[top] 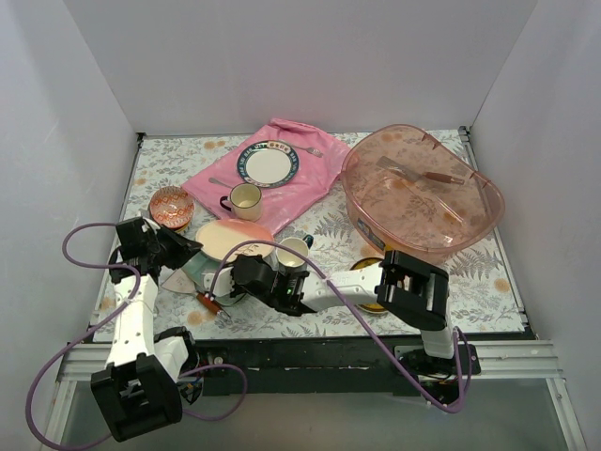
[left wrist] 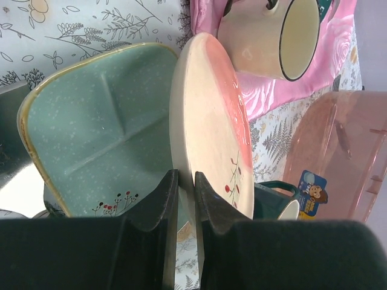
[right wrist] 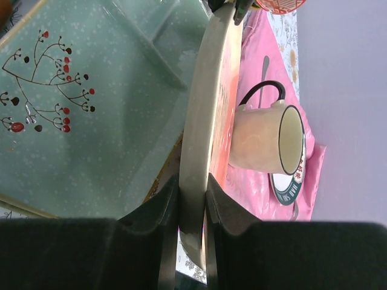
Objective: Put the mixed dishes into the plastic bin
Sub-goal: Pick up the plate at the center of the board, then place the plate in the plastic bin.
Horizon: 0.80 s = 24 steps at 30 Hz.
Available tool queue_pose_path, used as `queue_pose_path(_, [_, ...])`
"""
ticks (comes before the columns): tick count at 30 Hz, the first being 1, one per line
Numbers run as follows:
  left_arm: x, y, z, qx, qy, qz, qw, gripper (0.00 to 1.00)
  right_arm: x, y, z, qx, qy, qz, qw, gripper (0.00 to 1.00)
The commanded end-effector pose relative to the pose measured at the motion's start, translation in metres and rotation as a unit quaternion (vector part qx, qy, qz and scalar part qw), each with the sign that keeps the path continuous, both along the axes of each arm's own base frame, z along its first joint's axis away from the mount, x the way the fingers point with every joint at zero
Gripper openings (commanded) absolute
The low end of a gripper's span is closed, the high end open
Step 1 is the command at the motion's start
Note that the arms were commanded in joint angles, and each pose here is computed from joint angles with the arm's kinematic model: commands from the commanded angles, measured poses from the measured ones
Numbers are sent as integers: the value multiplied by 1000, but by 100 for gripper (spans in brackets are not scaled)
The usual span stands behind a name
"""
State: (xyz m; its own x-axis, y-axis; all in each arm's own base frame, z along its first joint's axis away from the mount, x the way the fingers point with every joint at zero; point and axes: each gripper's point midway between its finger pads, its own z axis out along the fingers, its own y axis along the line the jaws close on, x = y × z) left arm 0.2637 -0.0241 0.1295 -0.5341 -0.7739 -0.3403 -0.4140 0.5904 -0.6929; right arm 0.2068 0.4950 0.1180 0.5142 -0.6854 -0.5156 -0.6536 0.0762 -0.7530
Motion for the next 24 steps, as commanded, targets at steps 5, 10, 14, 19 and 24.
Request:
queue_pose_path(5, [9,-6,61,-2,-79,-17,997,0,1,14,81,108,-42,-6,993,1])
queue_pose_path(10, [13,5,91,22,-89,10,996,31,-2,17,133,150,-48,9,987,1])
queue_pose_path(14, [21,10,124,35,-107,13,994,63,-4,20,167,173,-28,12,984,1])
queue_pose_path(19, [28,19,160,58,-132,25,989,79,-8,19,203,183,-1,19,983,1])
queue_pose_path(24, [31,28,177,83,-140,39,986,84,1,9,258,204,-1,28,979,1])
